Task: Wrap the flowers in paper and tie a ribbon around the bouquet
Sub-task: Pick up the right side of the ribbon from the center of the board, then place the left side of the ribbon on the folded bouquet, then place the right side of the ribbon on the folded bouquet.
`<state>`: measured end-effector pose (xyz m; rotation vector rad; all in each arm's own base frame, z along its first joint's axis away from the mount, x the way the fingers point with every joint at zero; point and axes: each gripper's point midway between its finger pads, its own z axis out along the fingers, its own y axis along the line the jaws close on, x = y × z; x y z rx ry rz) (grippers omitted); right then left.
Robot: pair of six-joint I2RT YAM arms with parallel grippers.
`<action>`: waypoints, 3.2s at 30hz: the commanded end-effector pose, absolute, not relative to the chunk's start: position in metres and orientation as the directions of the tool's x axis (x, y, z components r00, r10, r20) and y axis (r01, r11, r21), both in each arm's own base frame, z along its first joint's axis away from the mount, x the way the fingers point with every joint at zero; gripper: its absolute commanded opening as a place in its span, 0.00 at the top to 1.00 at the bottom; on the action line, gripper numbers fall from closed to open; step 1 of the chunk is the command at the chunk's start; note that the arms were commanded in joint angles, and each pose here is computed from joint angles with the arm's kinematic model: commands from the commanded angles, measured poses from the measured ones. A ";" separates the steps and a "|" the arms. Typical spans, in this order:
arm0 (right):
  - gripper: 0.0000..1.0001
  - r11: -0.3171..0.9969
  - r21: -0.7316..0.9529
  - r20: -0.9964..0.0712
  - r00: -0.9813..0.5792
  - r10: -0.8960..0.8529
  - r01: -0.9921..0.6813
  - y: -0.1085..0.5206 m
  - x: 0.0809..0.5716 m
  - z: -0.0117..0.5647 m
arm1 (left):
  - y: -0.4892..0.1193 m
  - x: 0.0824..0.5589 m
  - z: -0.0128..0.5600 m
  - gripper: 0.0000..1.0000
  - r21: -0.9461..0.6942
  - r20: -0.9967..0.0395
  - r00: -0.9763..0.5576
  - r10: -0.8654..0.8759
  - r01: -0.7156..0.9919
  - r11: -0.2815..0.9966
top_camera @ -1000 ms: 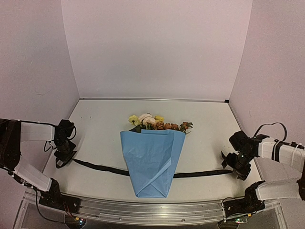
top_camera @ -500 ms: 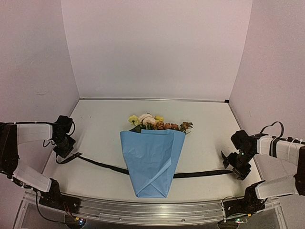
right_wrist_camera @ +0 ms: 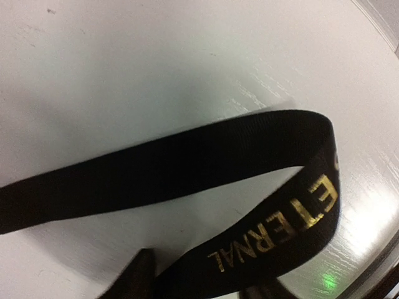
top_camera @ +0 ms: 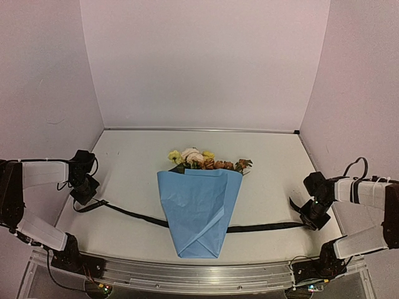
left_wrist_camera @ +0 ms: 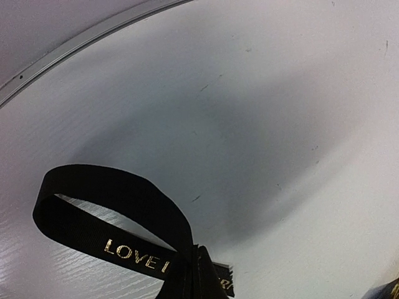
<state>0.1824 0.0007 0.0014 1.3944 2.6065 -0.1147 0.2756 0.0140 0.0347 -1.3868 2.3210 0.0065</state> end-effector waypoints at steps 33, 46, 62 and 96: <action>1.00 0.670 0.338 -0.009 -0.709 0.705 0.661 0.080 0.299 0.072 | -0.447 0.285 0.262 1.00 -0.114 -0.935 -0.283 0.216 0.813 0.570; 1.00 0.667 0.375 0.092 -0.742 0.664 0.643 0.107 0.341 0.072 | -0.579 0.185 0.120 1.00 0.102 -0.781 -0.036 0.624 0.978 0.184; 1.00 0.721 0.550 0.003 -0.865 0.502 0.421 0.165 0.396 0.140 | -0.594 0.219 0.159 1.00 0.154 -0.848 0.029 0.529 0.969 0.193; 1.00 0.527 0.774 -0.184 -0.922 -0.340 -0.350 0.373 0.252 0.214 | -0.350 0.256 0.182 0.52 -0.462 -0.774 -0.630 0.067 0.633 0.622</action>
